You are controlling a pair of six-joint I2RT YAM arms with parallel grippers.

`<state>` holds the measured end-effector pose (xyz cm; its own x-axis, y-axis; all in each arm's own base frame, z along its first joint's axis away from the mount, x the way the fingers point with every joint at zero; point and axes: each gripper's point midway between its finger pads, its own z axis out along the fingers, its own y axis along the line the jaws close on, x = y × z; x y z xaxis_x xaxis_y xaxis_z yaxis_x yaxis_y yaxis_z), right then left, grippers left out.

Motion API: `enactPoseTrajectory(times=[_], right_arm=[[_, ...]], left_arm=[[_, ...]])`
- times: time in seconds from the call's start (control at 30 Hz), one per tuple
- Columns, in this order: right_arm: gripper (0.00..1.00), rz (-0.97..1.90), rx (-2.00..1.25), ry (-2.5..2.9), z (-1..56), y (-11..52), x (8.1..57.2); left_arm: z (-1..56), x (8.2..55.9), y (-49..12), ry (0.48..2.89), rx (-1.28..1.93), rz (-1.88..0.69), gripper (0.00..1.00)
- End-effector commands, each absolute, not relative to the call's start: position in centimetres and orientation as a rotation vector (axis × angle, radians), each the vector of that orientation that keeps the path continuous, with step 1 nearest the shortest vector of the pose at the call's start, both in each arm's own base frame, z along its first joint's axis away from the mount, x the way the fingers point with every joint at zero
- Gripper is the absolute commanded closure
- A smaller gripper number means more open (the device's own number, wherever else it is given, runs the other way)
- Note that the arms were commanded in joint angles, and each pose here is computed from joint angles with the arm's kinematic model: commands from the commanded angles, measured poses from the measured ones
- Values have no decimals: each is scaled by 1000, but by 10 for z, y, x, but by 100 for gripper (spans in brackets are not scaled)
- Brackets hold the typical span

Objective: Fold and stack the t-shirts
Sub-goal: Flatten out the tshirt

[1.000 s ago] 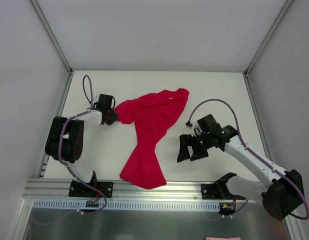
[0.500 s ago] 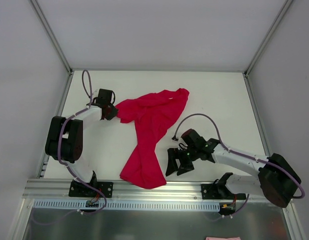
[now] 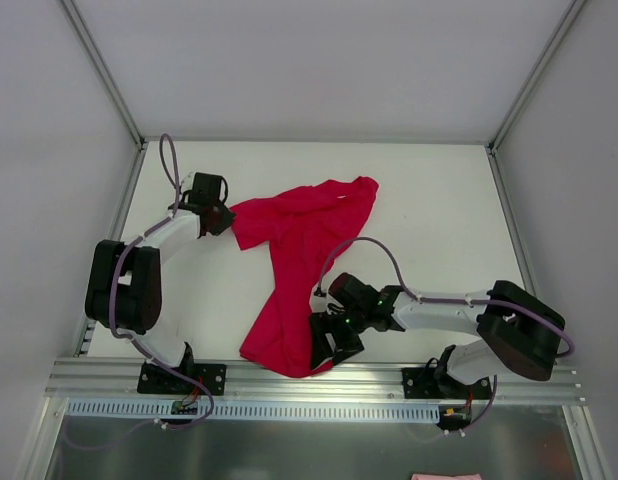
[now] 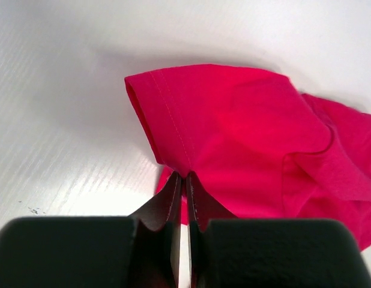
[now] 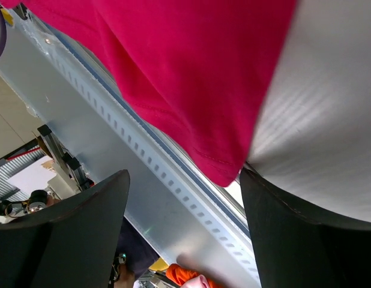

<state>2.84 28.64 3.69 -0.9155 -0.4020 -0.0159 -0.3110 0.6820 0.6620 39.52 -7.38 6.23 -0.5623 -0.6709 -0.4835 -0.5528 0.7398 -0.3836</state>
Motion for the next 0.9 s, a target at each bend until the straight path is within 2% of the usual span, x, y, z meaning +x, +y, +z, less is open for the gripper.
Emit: enactPoseTrajectory(times=[0.0, 0.2, 0.3, 0.33, 0.4, 0.43, 0.47, 0.57, 0.7, 0.77, 0.83, 0.87], right_arm=[[23, -1065, 621, -2776, 36, 301, 30], [28, -1037, 649, -2793, 35, 301, 32], [50, -1018, 654, -2804, 37, 300, 33], [63, -1007, 659, -2816, 37, 299, 34], [76, -983, 661, -2828, 37, 296, 35], [91, -974, 672, -2844, 37, 296, 38], [99, -958, 670, -2854, 37, 295, 39], [99, -910, 694, -2888, 38, 293, 45], [99, -702, 730, -3008, 46, 274, 64], [99, -655, 779, -3128, 67, 274, 94], [99, -506, 727, -3226, 80, 252, 123], [99, -524, 725, -3294, 104, 256, 143]], left_arm=[[102, 408, -73, 2230, -880, -304, 100], [112, 408, -74, 2215, -865, -316, 100], [115, 408, -73, 2212, -860, -315, 100], [115, 408, -72, 2213, -860, -313, 100], [115, 408, -74, 2216, -856, -318, 100], [115, 408, -74, 2223, -853, -318, 100], [115, 409, -75, 2225, -850, -322, 100], [114, 409, -77, 2232, -849, -331, 100], [135, 421, -82, 2195, -814, -376, 100], [150, 428, -86, 2172, -789, -406, 100], [186, 438, -90, 2093, -754, -473, 100], [202, 442, -91, 2054, -730, -496, 100]])
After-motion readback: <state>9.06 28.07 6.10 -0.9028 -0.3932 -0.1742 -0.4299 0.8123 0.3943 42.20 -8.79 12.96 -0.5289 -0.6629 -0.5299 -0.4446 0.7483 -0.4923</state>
